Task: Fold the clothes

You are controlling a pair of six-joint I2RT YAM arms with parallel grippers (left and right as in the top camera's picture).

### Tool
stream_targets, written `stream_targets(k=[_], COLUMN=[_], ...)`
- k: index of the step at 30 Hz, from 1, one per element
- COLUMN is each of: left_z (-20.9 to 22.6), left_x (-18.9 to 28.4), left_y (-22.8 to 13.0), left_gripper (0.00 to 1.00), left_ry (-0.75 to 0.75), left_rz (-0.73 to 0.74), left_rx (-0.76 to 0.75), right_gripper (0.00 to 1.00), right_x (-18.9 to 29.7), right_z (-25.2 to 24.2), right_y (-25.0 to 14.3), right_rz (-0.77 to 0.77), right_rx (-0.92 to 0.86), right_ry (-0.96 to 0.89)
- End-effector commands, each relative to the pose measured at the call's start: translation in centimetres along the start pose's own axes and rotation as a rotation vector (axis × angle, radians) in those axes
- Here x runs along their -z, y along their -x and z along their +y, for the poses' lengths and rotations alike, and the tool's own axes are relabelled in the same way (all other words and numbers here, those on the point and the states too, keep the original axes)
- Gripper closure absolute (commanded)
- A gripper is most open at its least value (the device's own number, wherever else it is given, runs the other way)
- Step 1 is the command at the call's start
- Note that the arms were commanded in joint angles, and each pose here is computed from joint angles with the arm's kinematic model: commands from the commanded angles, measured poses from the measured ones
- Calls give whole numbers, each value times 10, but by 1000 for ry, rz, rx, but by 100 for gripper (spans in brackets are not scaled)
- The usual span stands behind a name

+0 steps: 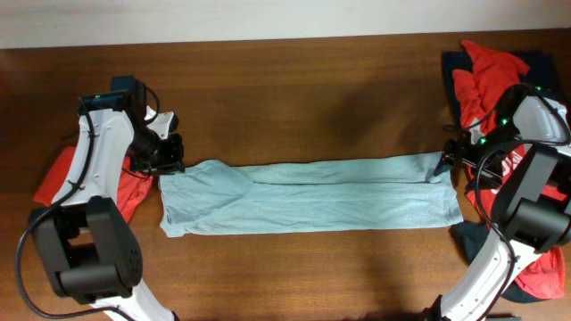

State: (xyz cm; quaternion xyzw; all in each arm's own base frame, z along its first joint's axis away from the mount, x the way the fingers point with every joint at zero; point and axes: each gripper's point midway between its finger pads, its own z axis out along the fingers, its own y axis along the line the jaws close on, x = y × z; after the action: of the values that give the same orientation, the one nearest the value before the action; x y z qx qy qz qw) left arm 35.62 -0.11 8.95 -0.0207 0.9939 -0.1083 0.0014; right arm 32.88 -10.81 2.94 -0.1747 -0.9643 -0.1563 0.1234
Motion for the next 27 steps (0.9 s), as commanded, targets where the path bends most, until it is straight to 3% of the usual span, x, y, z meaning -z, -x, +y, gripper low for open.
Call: stream_targets(k=[1,15,17,20,22,24,27], left_z=[-5,-5,-5,-5,-5,-5,-5], left_x=[8,8,8,8,8,8,8], left_y=[-1,-2,-1,-2,-2,-2,-1], left_gripper=[79,79,79,79,79,79,79], left_ry=[-10,-11,-10,-10,-10,-10,-10], left_rz=[-25,-21,-22,-21,-20,-21,-21], left_rx=[-13,-12,-12,-12,-11,-11,-12], right_gripper=[11,10,17,59,82,95,96], right_x=[-6,-44,-48,-49,-50,-50,-48], right_z=[8,1,5,12,15,17,17], right_y=[-4,-4,-4,-1,0,0,1], right_rz=[25,17,14,5,2,3,-1], right_rx=[20,21,27,46,51,54,54], right_ry=[23,28,43,43,53,55,54])
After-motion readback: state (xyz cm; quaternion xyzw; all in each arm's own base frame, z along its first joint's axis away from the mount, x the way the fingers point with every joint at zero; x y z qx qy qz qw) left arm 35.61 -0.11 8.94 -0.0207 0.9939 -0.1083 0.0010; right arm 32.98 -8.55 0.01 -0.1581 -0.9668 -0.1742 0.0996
